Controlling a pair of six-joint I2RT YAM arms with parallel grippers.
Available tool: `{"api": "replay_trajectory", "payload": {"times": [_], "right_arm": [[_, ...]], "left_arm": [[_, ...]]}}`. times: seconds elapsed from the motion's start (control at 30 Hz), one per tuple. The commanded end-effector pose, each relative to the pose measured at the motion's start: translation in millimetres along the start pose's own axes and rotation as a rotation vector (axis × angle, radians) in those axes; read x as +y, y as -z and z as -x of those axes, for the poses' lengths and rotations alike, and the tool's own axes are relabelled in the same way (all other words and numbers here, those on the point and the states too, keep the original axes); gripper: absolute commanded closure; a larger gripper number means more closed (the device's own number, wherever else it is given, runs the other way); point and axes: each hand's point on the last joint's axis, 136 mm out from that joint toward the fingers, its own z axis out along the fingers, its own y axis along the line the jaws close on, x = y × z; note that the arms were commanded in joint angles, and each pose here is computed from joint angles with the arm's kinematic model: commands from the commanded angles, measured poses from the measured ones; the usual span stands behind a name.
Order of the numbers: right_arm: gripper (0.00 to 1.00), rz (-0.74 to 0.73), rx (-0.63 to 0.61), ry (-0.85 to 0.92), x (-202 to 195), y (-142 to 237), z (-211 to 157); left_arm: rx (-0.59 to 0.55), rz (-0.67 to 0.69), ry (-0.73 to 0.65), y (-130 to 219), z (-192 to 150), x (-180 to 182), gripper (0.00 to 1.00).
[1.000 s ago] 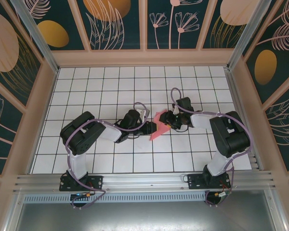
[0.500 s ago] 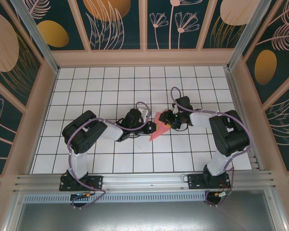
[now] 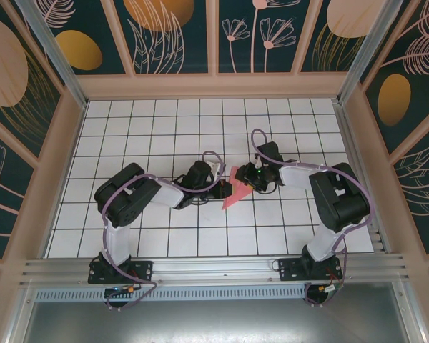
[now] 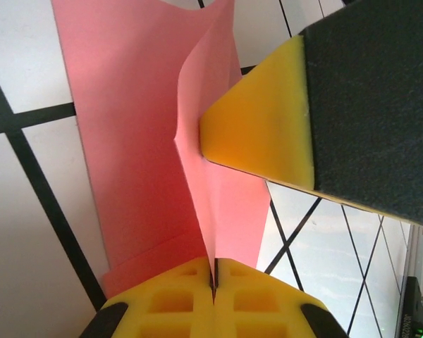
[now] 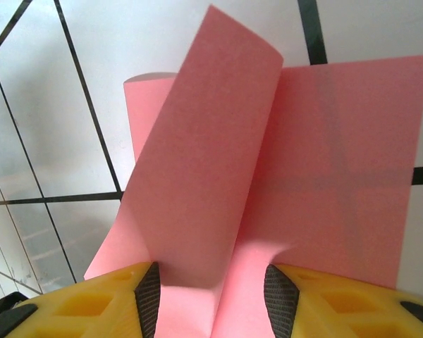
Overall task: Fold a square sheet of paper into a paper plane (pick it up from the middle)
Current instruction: Fourth fold the wing at the center of the table.
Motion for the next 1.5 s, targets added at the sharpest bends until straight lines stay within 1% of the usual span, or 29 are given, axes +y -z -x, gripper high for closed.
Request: {"api": "replay_trajectory", "payload": {"times": [0.0,0.1,0.23,0.27,0.37,0.43,0.57,0.67,0.77,0.83,1.0,1.13,1.33,1.47], "right_arm": [[0.5,-0.448,0.055,-0.113,-120.5,-11.7,-36.9],[0.5,-0.465,0.057,-0.122,-125.1,-12.3,-38.6],[0.51,-0.477,0.057,-0.125,-127.2,-12.3,-39.2],[0.51,-0.481,0.056,-0.128,-127.9,-12.3,-39.1],[0.51,-0.494,0.058,-0.132,-130.3,-13.2,-39.5],[0.51,-0.499,0.061,-0.133,-131.3,-14.2,-40.3],[0.51,-0.506,0.066,-0.136,-132.4,-15.2,-41.9],[0.51,-0.506,0.064,-0.136,-131.7,-15.3,-41.7],[0.51,-0.508,0.063,-0.136,-131.6,-15.3,-41.2],[0.51,-0.51,0.064,-0.138,-131.9,-15.4,-41.5],[0.51,-0.512,0.067,-0.14,-132.4,-15.4,-42.4],[0.51,-0.516,0.068,-0.142,-133.0,-15.5,-42.6],[0.51,-0.527,0.071,-0.146,-135.3,-16.1,-43.2],[0.52,-0.54,0.072,-0.146,-138.0,-16.1,-43.8]], "left_arm": [[0.011,-0.018,0.051,-2.6,4.9,0.6,1.0],[0.025,-0.037,0.071,-2.8,5.4,-1.9,1.0],[0.027,-0.032,0.071,-1.9,7.0,-2.0,1.0],[0.022,-0.026,0.066,-0.6,8.2,-2.3,0.97],[0.005,-0.008,0.048,6.1,12.1,-4.7,0.81],[-0.009,-0.003,0.041,12.5,14.6,-8.1,0.73],[-0.035,0.025,0.022,28.3,18.6,-13.3,0.66],[-0.059,0.034,0.016,37.6,21.7,-18.3,0.66],[-0.068,0.0,0.014,40.0,23.6,-28.1,0.68],[-0.061,-0.029,0.01,36.9,22.4,-36.2,0.7],[-0.007,-0.025,-0.026,17.5,10.5,-43.7,0.74],[0.037,0.015,-0.034,5.0,1.4,-34.7,0.75],[0.059,0.08,-0.038,-1.5,-2.6,-18.8,0.75],[0.053,0.123,-0.042,-2.4,-1.2,-10.1,0.76]]}}
